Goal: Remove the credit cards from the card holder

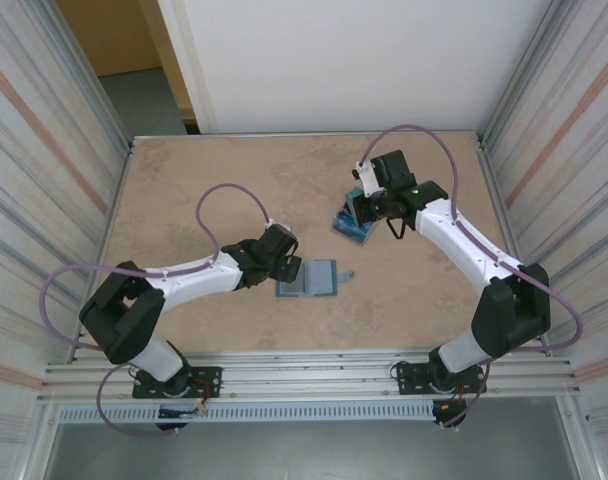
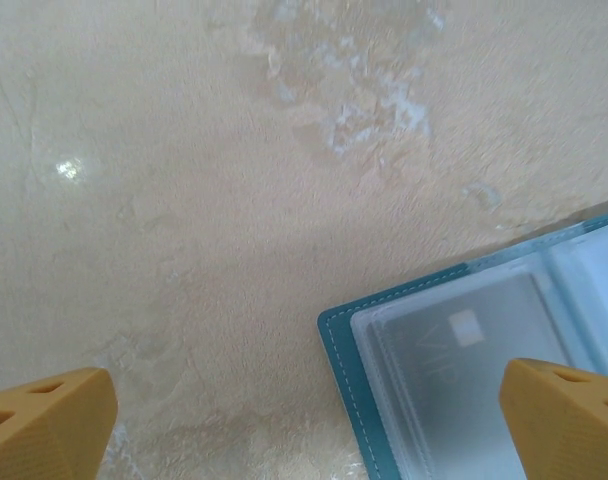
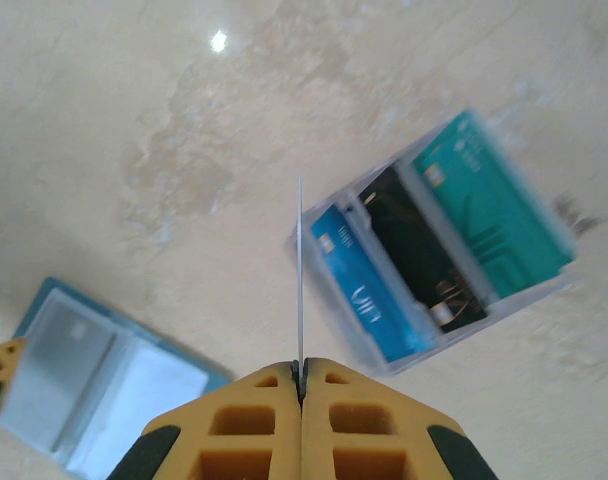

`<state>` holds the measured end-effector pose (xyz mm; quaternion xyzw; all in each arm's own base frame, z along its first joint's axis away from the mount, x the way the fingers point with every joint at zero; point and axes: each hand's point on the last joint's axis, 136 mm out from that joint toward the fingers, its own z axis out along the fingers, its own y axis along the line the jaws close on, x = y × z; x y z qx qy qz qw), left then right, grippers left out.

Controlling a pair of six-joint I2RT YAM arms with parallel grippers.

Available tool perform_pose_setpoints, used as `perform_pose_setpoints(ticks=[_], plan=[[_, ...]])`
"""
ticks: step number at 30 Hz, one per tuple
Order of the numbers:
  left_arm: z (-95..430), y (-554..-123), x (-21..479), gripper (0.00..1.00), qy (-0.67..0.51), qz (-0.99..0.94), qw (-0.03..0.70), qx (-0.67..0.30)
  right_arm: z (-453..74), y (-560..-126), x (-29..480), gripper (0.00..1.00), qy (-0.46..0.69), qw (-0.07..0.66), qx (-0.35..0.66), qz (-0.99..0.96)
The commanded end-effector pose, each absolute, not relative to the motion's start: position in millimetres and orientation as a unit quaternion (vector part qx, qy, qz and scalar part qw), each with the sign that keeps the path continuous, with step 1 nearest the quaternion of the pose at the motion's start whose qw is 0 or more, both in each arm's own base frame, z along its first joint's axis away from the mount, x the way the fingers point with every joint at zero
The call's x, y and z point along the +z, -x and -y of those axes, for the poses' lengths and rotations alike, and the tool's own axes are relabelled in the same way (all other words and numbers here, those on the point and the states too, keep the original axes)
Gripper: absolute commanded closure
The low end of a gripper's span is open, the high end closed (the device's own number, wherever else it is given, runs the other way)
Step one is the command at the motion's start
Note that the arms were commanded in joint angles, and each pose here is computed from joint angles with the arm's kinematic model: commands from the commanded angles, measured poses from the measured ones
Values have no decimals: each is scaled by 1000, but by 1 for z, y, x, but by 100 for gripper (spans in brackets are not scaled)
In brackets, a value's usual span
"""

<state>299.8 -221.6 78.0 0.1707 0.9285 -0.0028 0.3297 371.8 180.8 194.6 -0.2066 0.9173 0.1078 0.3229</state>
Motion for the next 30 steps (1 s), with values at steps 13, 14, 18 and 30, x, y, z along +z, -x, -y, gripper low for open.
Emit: perform_pose_setpoints(ticks=[13,14,18,30], plan=[[211,-283,139,1,-123,-901,399,-122,-144,-438,180,100,295,328,8,-897],[208,-282,142,1,-120,-900,401,-124,-143,-440,180,100,295,330,10,-897],[201,-279,145,1,-108,-899,404,-131,-142,-449,176,100,296,335,29,-894],[190,-278,142,1,-89,-902,401,-134,-145,-460,156,100,324,319,45,-889]])
